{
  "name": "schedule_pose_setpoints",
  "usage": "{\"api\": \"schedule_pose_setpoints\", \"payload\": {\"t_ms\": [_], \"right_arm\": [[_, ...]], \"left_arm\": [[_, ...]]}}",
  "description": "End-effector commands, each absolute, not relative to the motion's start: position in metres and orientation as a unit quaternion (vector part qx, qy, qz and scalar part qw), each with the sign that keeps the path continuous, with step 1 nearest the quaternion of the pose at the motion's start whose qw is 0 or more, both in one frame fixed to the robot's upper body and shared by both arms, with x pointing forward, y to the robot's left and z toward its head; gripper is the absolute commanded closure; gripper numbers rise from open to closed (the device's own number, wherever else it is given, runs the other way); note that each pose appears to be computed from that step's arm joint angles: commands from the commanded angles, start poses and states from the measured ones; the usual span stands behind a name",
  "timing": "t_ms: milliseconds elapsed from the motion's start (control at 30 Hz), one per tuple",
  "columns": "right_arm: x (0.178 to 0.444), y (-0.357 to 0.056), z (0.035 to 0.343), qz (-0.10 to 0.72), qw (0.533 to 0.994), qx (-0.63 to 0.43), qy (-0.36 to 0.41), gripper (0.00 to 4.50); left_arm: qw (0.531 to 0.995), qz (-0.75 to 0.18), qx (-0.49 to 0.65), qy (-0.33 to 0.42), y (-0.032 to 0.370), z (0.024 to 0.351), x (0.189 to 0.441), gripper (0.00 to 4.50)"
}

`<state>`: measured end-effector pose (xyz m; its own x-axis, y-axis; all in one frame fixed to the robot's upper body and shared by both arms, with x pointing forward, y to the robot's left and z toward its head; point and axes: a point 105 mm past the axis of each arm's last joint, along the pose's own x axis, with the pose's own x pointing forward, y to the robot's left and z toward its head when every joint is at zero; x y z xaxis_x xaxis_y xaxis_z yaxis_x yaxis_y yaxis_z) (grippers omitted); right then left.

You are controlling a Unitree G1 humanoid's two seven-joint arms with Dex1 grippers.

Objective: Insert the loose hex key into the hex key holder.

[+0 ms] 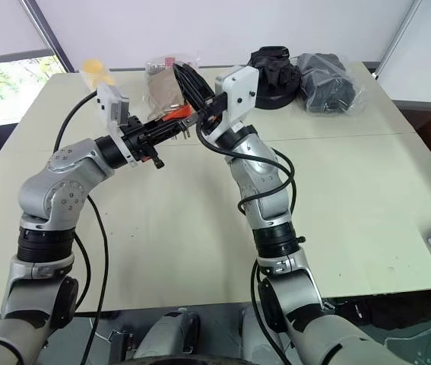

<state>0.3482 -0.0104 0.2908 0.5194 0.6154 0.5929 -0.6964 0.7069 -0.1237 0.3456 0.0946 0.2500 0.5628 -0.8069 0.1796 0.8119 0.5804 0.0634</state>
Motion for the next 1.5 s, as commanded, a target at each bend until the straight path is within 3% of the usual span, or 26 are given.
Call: {"api": "schedule_pose_setpoints", "payload": {"t_ms": [33, 133, 200, 467, 600, 867, 1167, 1333, 1467, 1500], "right_arm": [[0.341, -0.006, 0.287, 0.388, 0.863, 0.045, -0.319, 4.17], [0.338, -0.004, 0.278, 0.397, 0.863, 0.028, -0.31, 3.06], [0.333, -0.007, 0.268, 0.408, 0.863, 0.015, -0.299, 2.04], [0.298, -0.094, 0.186, 0.408, 0.896, -0.074, -0.156, 2.04], [0.273, -0.132, 0.162, 0.405, 0.905, -0.101, -0.08, 2.04], [0.263, -0.169, 0.168, 0.413, 0.899, -0.143, -0.011, 2.04], [0.279, -0.177, 0.19, 0.394, 0.901, -0.178, -0.042, 2.04], [0.28, -0.176, 0.19, 0.392, 0.9, -0.184, -0.046, 1.98], [0.281, -0.175, 0.189, 0.391, 0.9, -0.188, -0.047, 1.98], [0.281, -0.175, 0.189, 0.392, 0.899, -0.19, -0.048, 1.98]], "left_arm": [[0.877, -0.46, -0.011, -0.14, 0.096, 0.274, 0.34, 4.5], [0.877, -0.46, -0.012, -0.139, 0.096, 0.274, 0.34, 4.5], [0.877, -0.461, -0.012, -0.138, 0.095, 0.274, 0.34, 4.5], [0.87, -0.478, -0.027, -0.119, 0.086, 0.263, 0.341, 4.5], [0.859, -0.501, -0.046, -0.094, 0.073, 0.247, 0.341, 4.5], [0.811, -0.569, -0.136, 0.023, 0.03, 0.198, 0.334, 4.5], [0.753, -0.56, -0.273, 0.212, 0.006, 0.142, 0.326, 4.5], [0.758, -0.509, -0.292, 0.285, 0.016, 0.11, 0.331, 2.26], [0.774, -0.475, -0.276, 0.314, 0.034, 0.095, 0.335, 0.16], [0.788, -0.462, -0.261, 0.313, 0.044, 0.093, 0.34, 0.07]]}}
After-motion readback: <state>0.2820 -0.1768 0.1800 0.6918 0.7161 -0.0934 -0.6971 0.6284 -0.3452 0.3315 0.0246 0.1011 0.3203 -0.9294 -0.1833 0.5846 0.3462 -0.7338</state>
